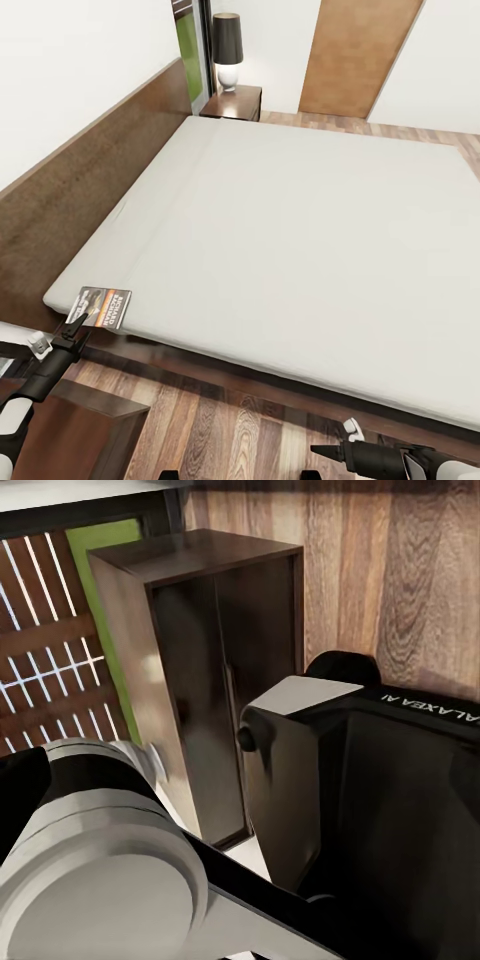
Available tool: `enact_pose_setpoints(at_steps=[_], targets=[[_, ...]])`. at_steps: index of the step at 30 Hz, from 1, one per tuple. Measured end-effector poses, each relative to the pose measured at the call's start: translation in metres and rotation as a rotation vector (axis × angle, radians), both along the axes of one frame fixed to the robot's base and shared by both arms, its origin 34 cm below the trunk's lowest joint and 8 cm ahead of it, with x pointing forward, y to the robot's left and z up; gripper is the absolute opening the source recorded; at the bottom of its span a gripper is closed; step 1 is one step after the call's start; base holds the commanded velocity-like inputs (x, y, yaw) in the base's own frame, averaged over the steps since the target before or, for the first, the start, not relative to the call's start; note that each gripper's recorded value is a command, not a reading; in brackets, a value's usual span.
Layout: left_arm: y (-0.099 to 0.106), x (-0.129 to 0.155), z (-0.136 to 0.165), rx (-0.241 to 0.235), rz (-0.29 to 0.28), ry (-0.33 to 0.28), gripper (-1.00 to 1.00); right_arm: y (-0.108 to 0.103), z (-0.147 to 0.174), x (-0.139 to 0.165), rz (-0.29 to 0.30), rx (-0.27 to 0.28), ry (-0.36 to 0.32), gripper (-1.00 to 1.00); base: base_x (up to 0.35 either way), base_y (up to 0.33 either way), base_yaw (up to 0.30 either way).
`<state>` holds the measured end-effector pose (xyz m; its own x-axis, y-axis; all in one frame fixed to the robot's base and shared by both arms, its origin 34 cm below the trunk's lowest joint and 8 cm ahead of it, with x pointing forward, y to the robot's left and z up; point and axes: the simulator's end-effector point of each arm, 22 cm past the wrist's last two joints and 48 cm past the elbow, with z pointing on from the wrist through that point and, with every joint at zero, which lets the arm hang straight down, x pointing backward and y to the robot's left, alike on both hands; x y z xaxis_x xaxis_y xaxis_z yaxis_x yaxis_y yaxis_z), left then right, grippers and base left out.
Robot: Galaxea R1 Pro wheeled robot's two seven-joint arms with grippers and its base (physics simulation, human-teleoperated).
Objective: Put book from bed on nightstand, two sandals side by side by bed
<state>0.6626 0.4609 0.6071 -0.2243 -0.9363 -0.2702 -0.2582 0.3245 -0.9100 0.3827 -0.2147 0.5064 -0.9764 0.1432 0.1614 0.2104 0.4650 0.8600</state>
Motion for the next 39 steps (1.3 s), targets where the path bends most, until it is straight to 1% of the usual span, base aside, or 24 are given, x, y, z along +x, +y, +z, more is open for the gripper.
enact_pose_setpoints(at_steps=[7,39], targets=[[0.0,0.0,-0.008,0.0,0.0,0.0,1.0,0.0,-0.008,0.0,0.0,0.0,0.0,1.0,0.0,0.0,0.0],[0.0,-0.004,-0.065,0.0,0.001,-0.001,1.0,0.0,-0.066,-0.004,0.0,0.0,-0.001,1.0,0.0,0.0,0.0]])
